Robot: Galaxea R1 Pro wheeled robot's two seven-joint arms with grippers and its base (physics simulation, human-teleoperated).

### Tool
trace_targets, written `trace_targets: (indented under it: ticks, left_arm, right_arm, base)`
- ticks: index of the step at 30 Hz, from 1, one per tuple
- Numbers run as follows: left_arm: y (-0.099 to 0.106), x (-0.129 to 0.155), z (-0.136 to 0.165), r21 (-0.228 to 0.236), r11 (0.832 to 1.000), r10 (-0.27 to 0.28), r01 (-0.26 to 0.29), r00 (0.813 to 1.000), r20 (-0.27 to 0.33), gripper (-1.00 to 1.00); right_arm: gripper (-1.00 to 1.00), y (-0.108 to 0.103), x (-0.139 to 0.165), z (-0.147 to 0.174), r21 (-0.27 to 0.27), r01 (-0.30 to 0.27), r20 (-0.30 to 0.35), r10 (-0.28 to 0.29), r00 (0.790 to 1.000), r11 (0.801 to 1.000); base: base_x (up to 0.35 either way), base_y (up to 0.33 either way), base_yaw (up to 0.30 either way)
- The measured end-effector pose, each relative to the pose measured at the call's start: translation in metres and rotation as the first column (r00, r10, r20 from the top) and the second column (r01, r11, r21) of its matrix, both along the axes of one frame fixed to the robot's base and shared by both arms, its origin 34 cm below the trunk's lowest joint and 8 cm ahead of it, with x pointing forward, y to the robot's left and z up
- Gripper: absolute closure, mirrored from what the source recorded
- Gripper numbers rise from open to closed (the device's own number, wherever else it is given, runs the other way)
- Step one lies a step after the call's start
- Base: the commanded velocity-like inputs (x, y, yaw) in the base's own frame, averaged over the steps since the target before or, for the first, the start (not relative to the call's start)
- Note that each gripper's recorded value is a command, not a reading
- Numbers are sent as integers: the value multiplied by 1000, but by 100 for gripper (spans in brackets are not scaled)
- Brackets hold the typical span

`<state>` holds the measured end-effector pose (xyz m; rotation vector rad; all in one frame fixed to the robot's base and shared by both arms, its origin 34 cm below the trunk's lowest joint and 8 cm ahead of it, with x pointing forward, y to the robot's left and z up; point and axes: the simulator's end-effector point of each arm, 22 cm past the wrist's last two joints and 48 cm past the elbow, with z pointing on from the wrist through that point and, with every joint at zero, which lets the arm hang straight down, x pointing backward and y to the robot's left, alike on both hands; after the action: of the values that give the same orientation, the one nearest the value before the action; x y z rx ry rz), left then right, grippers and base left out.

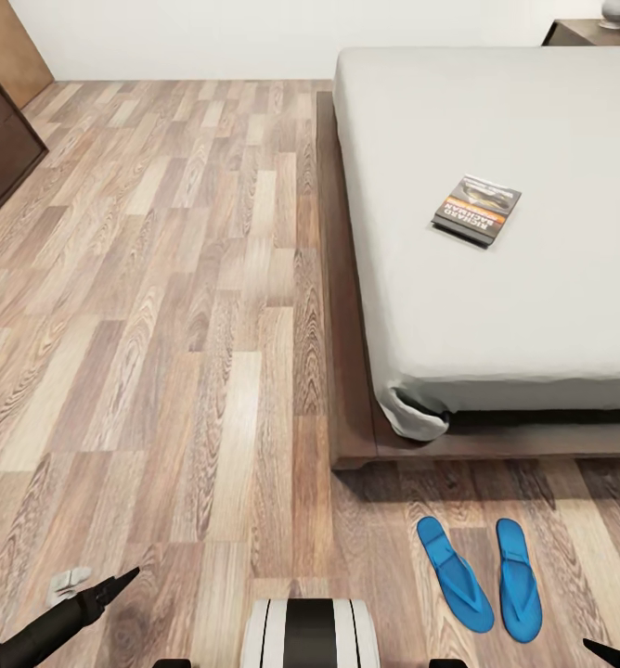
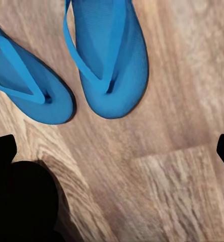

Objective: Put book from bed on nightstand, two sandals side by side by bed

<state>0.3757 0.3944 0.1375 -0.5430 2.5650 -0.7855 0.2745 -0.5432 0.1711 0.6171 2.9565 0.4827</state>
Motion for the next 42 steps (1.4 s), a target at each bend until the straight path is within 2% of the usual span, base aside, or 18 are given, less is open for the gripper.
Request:
trace_targets:
  ticks: [1, 4, 42]
  left_arm:
    - [0, 1, 1, 2, 1000, 1, -1, 1000, 3, -100]
    - [0, 6, 5, 3, 1000, 1, -1, 1000, 15, -100]
    - [3, 56, 60, 6, 1000, 0, -1, 986, 169, -100]
  right_arm:
    - [-100, 8, 0, -3, 12, 2, 3, -2, 1000, 1000]
    - [-100, 13, 4, -2, 18, 5, 16, -5, 1000, 1000]
    - [-100, 26, 51, 30, 38, 2, 170, -9, 985, 999]
  base:
    - [0, 0, 0]
    - [0, 0, 0]
    - [0, 0, 0]
